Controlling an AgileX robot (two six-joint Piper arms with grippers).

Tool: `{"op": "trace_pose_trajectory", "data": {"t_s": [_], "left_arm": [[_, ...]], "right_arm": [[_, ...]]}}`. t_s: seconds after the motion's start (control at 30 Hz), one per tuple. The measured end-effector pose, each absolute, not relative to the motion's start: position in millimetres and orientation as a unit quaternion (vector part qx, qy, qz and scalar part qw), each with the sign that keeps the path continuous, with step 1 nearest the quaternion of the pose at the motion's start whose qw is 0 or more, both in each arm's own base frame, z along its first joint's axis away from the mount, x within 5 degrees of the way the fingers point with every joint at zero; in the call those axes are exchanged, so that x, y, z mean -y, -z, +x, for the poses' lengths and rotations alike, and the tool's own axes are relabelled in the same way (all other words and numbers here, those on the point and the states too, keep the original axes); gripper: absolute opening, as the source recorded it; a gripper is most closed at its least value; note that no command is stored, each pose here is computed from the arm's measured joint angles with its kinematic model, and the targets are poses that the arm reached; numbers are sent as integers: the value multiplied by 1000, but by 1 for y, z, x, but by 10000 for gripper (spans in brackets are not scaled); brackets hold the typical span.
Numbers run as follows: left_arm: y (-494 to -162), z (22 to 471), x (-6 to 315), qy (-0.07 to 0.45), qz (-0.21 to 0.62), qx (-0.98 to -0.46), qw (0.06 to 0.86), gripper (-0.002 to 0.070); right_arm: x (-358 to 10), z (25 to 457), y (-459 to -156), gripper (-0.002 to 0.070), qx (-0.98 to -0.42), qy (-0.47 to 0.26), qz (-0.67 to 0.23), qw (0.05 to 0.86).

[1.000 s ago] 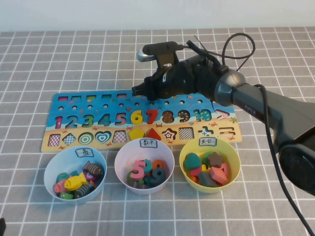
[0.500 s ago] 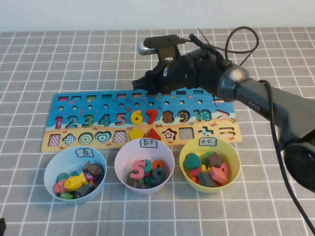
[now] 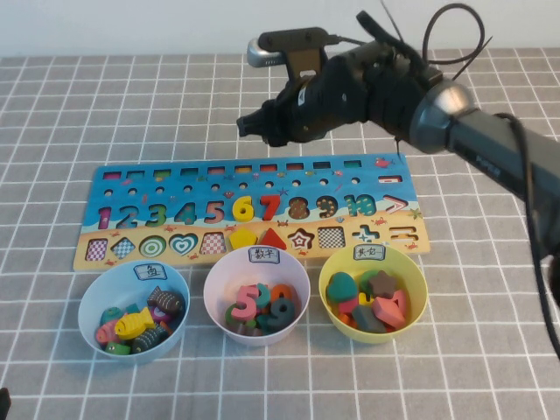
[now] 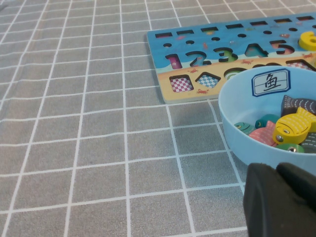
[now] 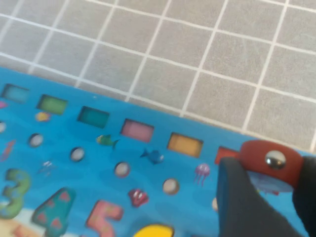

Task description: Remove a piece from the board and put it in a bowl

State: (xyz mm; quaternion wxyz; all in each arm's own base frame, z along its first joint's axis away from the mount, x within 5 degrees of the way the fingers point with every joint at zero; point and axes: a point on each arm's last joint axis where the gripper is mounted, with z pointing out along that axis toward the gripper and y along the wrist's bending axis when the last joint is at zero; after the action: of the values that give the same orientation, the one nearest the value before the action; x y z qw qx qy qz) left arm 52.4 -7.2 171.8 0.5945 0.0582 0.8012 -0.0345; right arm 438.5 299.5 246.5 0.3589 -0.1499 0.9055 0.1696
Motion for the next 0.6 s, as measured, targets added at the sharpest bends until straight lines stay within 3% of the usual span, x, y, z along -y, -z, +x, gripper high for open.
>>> {"op": "trace_pose_trajectory", "data": {"t_s": [0.37, 0.6], "left_arm": [[-172, 52, 7, 35, 58, -801, 595, 2], [-172, 52, 7, 35, 58, -801, 595, 2]], "right_arm": [[-273, 381, -273, 206, -902, -176, -159, 360], [-276, 343, -287, 206, -894, -184, -193, 360]]}}
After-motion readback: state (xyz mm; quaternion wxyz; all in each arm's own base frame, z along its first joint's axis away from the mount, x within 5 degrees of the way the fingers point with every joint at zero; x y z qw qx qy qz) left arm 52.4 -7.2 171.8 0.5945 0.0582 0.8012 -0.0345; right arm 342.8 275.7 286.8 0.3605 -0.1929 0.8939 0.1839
